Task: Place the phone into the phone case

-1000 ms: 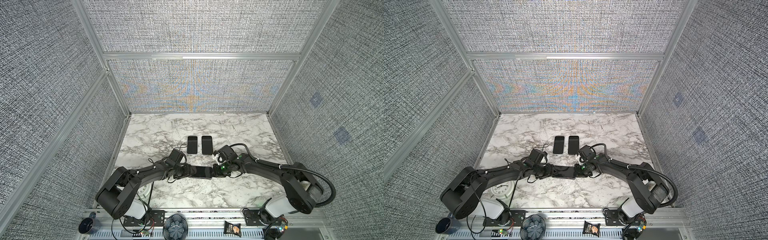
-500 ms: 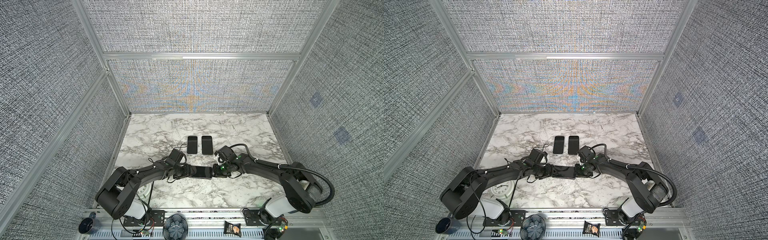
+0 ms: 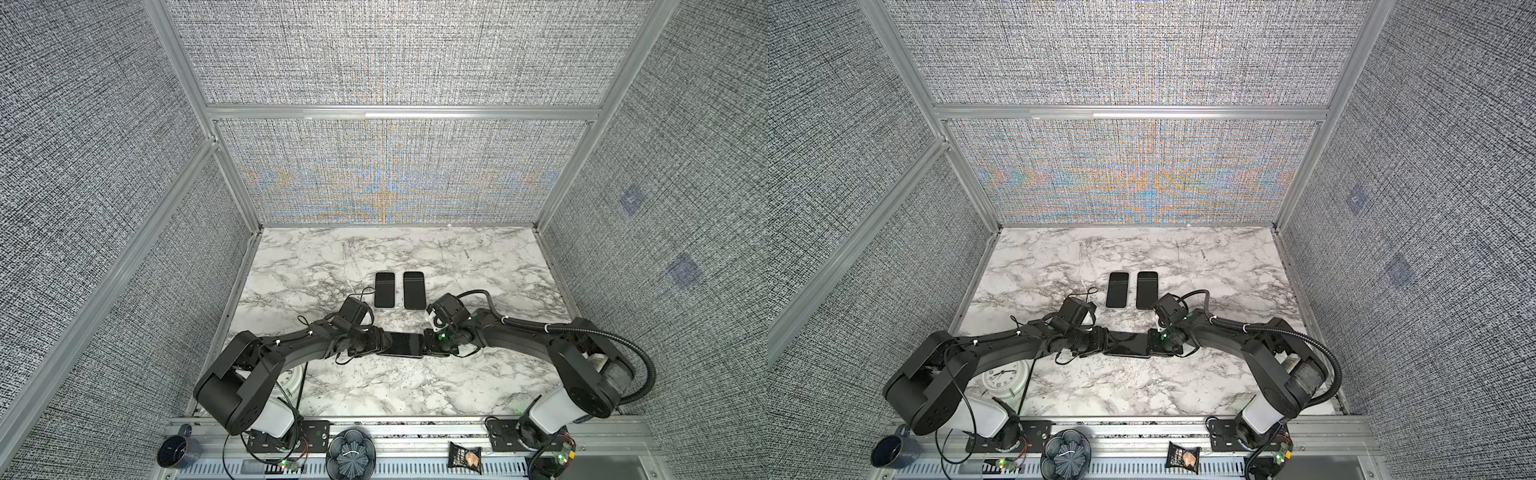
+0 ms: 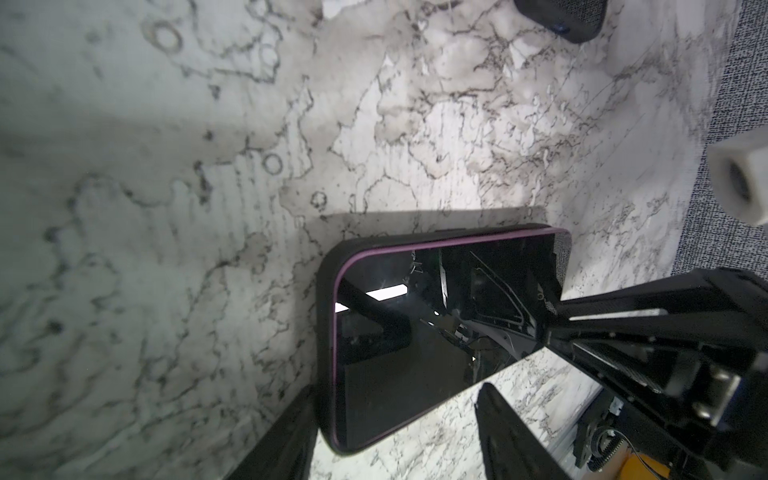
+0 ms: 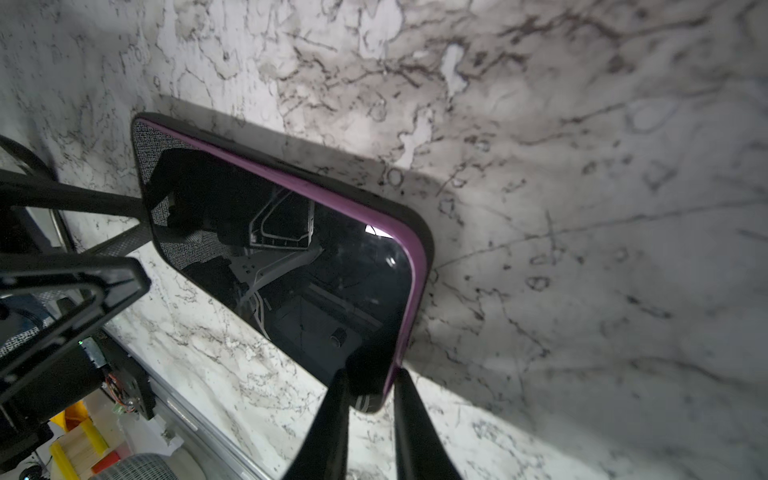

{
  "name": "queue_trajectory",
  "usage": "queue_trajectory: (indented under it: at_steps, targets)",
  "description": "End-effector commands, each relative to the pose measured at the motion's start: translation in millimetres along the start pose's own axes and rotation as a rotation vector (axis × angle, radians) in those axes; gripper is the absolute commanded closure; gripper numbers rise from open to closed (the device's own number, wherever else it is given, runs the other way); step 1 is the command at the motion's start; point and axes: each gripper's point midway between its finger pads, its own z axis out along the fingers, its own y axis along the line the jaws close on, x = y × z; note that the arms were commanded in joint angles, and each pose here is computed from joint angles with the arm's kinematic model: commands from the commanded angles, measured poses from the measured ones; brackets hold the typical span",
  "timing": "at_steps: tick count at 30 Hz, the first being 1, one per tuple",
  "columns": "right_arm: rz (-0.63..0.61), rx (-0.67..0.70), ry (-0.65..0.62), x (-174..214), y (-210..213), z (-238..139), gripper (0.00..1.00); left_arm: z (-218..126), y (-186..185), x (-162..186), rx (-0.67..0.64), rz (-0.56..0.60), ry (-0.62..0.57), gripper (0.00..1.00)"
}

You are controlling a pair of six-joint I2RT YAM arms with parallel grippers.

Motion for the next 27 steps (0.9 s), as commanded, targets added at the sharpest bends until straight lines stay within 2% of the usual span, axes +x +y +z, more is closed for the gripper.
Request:
queue_trajectory:
  at_steps: [1, 8, 27]
  targets:
    - [-0.009, -0.007, 0.004, 0.0, 0.8, 5.7, 0.83, 3.2, 12.3, 5.2, -0.045, -0.008, 0.016, 0.37]
    - [-0.007, -0.025, 0.026, 7.7, 2.4, 12.1, 0.90, 7.7, 11.8, 4.9, -0.037, -0.011, 0.022, 0.37]
    - [-0.008, -0.002, 0.039, 18.9, -6.2, 25.3, 0.90, 7.2, 13.1, 3.9, -0.040, -0.016, 0.011, 0.37]
